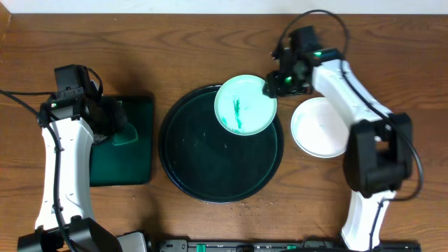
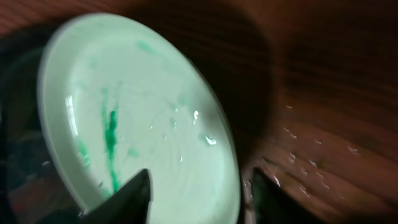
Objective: Clean dirty plates on tray and stack at the side
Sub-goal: 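Grip the last plate rim with the right gripper, drag it to tray center, then scrub the last plate with the sponge in the left gripper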
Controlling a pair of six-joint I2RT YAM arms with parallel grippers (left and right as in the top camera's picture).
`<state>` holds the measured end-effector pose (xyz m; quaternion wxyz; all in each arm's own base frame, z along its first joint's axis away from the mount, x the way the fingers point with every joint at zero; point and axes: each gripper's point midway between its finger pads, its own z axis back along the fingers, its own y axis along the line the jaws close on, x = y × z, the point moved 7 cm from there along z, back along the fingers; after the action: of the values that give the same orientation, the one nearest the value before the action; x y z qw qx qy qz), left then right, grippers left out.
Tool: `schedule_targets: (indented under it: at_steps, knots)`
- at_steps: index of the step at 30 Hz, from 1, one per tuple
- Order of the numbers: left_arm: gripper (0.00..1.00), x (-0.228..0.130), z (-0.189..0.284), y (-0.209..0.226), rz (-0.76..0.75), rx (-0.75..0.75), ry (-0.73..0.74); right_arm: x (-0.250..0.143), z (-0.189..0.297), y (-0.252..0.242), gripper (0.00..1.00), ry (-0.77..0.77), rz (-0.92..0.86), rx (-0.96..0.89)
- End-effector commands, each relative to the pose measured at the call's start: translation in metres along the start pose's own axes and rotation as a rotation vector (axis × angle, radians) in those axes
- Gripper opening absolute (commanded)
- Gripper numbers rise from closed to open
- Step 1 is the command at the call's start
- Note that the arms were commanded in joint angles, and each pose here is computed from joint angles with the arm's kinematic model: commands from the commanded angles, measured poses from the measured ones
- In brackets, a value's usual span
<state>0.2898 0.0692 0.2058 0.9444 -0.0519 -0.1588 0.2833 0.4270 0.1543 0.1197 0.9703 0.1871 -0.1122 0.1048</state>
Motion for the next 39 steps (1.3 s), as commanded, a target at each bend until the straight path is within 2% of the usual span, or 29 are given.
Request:
schedule_targets:
  at_steps: [1, 5, 8, 9, 13, 19, 26, 39]
  knots:
    - [0.07, 0.003, 0.001, 0.002, -0.006, 0.011, -0.011, 0.002, -0.011, -0.006, 0.36, 0.017, -0.003, -0.064]
    - [0.07, 0.003, 0.001, 0.002, -0.006, 0.011, -0.010, -0.004, -0.016, -0.008, 0.24, 0.054, -0.009, -0.119]
    - [0.07, 0.002, 0.001, 0.002, -0.006, 0.011, -0.009, -0.007, -0.016, -0.009, 0.05, 0.069, -0.021, -0.126]
    - [0.07, 0.002, 0.001, 0.002, -0.006, 0.011, -0.009, -0.008, -0.016, -0.008, 0.01, 0.074, -0.030, -0.124]
    - [0.07, 0.002, 0.001, 0.002, -0.006, 0.012, -0.009, -0.013, -0.015, 0.004, 0.01, 0.096, -0.027, -0.077]
    - [0.07, 0.001, 0.001, -0.001, -0.012, 0.003, -0.001, -0.026, -0.013, 0.047, 0.01, 0.144, 0.039, -0.008]
    - [0.07, -0.008, -0.001, -0.018, -0.072, -0.012, 0.018, -0.061, -0.027, 0.089, 0.01, 0.275, -0.029, 0.007]
    - [0.07, -0.053, -0.025, -0.093, -0.283, -0.068, 0.111, -0.088, -0.068, 0.084, 0.01, 0.255, -0.121, -0.019]
